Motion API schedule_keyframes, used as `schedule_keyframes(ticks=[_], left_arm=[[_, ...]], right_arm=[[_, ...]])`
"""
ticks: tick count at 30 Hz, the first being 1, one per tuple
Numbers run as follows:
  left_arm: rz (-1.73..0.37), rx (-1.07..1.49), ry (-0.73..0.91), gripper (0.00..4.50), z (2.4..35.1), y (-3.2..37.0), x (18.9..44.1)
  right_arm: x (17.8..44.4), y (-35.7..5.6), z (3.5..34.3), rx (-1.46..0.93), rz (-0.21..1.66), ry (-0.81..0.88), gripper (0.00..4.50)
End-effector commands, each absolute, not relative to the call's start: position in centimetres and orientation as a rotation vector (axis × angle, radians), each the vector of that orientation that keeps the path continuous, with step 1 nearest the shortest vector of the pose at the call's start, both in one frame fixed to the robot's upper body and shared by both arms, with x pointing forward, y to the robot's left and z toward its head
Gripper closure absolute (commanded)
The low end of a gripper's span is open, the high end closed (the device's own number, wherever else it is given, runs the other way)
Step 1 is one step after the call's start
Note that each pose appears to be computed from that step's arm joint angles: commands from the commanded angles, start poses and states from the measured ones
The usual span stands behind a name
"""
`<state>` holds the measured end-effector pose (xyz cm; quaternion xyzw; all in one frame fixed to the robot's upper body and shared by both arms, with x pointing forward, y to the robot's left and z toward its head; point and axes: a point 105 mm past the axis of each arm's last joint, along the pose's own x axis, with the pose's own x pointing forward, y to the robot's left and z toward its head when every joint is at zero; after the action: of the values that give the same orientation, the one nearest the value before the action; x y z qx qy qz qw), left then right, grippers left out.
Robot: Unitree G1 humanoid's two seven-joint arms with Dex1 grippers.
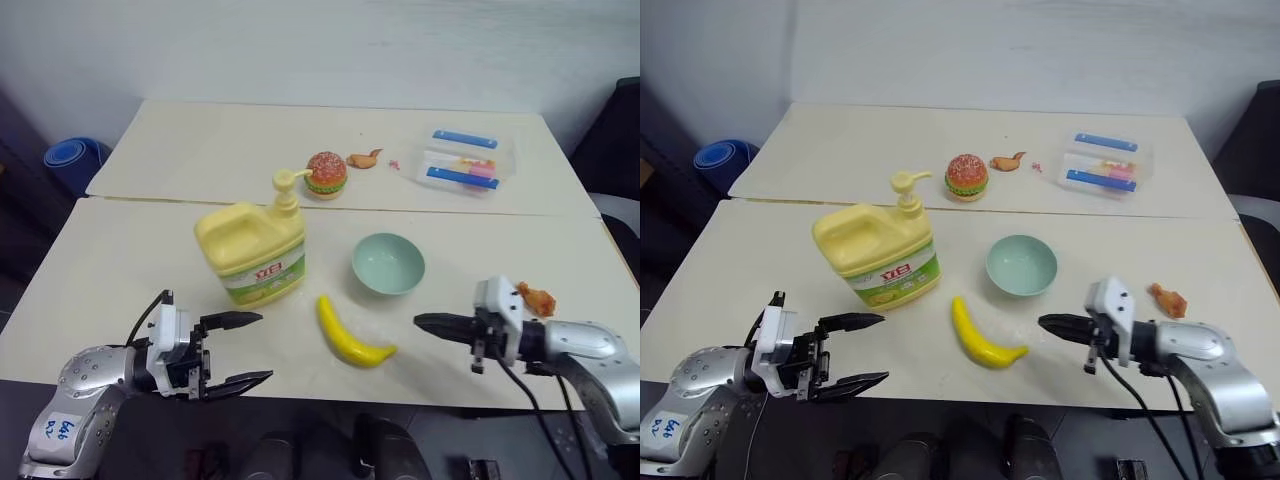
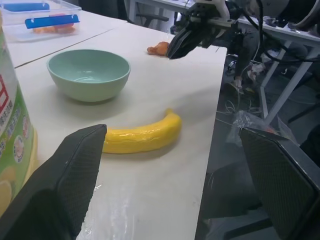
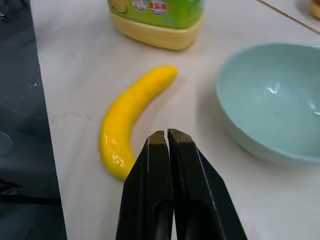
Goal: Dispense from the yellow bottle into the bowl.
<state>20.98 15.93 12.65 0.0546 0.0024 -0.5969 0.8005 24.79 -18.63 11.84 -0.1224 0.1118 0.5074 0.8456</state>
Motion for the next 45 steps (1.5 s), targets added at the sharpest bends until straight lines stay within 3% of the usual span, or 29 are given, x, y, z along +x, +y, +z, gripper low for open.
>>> schedule_keyframes(ticks=[1,3,6,10,16,20,21,24,29,33,37,41,45], left_arm=[[-1.296,0.125,-0.013,0.0,13.0,15.7,20.9],[-1.296,0.128,-0.012,0.0,12.9,15.7,21.0],[-1.292,0.137,-0.011,0.0,12.9,15.8,21.3],[-1.28,0.152,0.007,0.0,12.4,16.4,21.4],[-1.256,0.16,0.032,0.0,12.1,17.1,21.3],[-1.247,0.16,0.036,0.0,12.2,17.2,21.0],[-1.246,0.16,0.036,0.0,12.2,17.2,20.9],[-1.243,0.16,0.04,0.0,12.2,17.3,20.7],[-1.238,0.168,0.035,0.0,12.3,17.4,20.8],[-1.245,0.168,0.014,0.0,12.7,17.0,21.0],[-1.257,0.165,-0.003,0.0,12.8,16.6,21.1],[-1.262,0.162,-0.006,0.0,12.8,16.4,21.1],[-1.276,0.158,-0.014,0.0,12.7,16.1,21.3]], right_arm=[[24.3,-19.6,12.6,-0.3,1.088,0.234,4.49],[23.9,-19.2,12.5,-0.223,1.097,0.293,4.49],[23.3,-17.7,12.3,-0.171,1.15,0.344,3.88],[23.0,-12.8,9.7,-0.214,1.238,0.369,2.46],[25.1,-8.5,6.6,-0.333,1.192,0.374,0.43],[26.5,-7.5,4.8,-0.402,1.141,0.397,0.43],[26.6,-7.3,4.4,-0.412,1.146,0.403,0.63],[26.8,-7.2,3.9,-0.402,1.159,0.428,1.42],[27.0,-7.7,5.1,-0.378,1.18,0.371,3.15],[26.1,-9.5,8.7,-0.316,1.243,0.217,3.19],[24.5,-14.6,12.4,-0.179,1.199,0.133,3.19],[23.5,-18.9,12.8,-0.252,1.141,0.193,3.19],[26.0,-25.6,12.1,-0.379,0.882,0.237,3.19]])
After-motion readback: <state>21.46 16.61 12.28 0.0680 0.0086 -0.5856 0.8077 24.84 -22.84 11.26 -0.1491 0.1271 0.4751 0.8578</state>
